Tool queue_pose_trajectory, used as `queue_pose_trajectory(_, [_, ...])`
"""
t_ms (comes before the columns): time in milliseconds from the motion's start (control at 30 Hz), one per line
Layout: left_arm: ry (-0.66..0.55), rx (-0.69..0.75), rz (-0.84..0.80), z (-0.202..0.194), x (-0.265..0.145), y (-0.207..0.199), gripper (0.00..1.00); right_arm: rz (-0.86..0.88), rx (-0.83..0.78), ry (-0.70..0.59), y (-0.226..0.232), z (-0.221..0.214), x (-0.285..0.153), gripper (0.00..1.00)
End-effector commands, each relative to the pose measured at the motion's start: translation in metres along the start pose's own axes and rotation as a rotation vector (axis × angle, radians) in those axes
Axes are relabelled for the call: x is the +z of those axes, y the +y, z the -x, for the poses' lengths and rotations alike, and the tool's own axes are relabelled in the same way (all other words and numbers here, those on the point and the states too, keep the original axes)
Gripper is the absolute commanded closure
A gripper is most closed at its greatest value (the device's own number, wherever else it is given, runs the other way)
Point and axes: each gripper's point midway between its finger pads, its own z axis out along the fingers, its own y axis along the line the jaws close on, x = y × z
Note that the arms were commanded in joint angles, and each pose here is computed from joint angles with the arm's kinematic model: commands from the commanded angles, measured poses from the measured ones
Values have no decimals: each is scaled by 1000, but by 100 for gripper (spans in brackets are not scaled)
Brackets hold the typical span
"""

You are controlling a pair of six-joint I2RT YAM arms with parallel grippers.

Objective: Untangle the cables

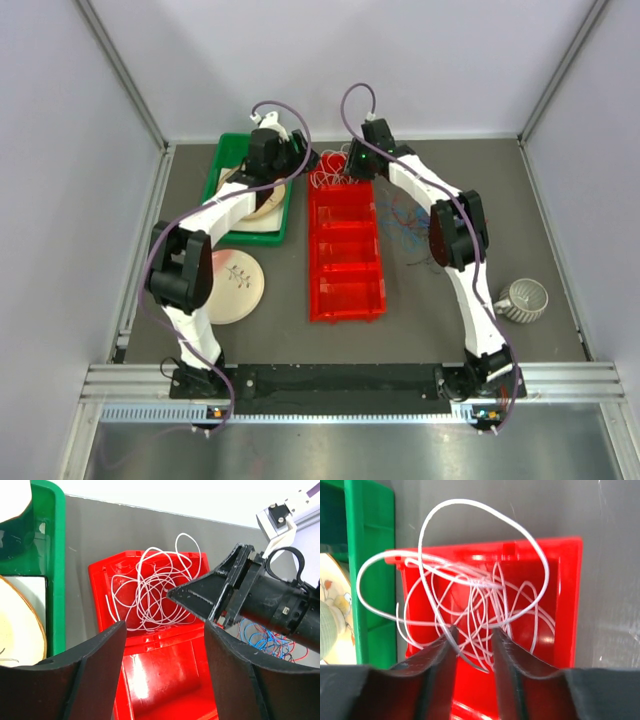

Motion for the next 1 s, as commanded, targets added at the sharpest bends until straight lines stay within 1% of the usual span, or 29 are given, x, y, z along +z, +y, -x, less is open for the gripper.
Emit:
queue_pose_trajectory(0, [-67,-6,-60,30,-19,-25,31,70,-41,-123,44,45,-54,58])
queue_pose_trajectory(33, [-68,-10,-66,30,-20,-26,31,76,-39,-129,46,47,-57,48])
queue_pose_trajectory(67, [-63,-15,-74,29,-21,-27,31,81,-38,-138,49,51,-60,46])
queue_pose_trajectory(133, [-60,-18,-78,27,-23,-28,31,85,-39,-142,51,53,-63,43])
queue_pose_trajectory(300, [-52,4,-103,27,-24,-33,29,91,-38,-163,56,59,-80,41])
queue_pose_trajectory(333, [-41,5,-96,25,-23,-31,29,92,-39,-162,57,58,-82,38])
queue_pose_trajectory(367, [-41,12,-98,28,-22,-33,28,94,-39,-165,58,58,-85,33])
queue_pose_trajectory(433, [-11,16,-82,21,-16,-28,28,94,-48,-183,59,64,-94,24])
queue_pose_trajectory(467, [-12,20,-85,25,-14,-31,27,90,-51,-186,59,64,-96,22])
queue_pose_trajectory(533, [10,30,-69,19,-7,-26,27,85,-64,-204,59,68,-105,20])
queue_pose_trajectory(667, [40,49,-51,14,4,-21,25,48,-82,-229,49,72,-122,19])
queue_pose_trajectory(700, [53,54,-52,9,9,-20,30,17,-81,-213,35,65,-122,20])
queue_pose_trajectory(733, [67,61,-72,7,10,-23,32,-13,-74,-260,30,75,-143,21])
queue_pose_trajectory(767, [70,68,-79,7,15,-25,33,-37,-55,-320,17,89,-155,22])
queue_pose_trajectory(800, [79,79,-92,6,16,-30,35,-91,-31,-290,-13,66,-149,26])
queue_pose_trajectory(833, [83,104,-88,5,19,-31,36,-89,-8,-309,-25,65,-156,29])
queue_pose_trajectory(867, [79,123,-86,7,27,-32,36,-52,13,-375,-24,78,-184,32])
queue_pose_trajectory(900, [86,138,-75,5,30,-33,36,-77,68,-364,-54,67,-182,37])
queue_pose_trajectory(967, [69,173,-54,8,41,-31,34,-85,88,-396,-67,69,-204,39])
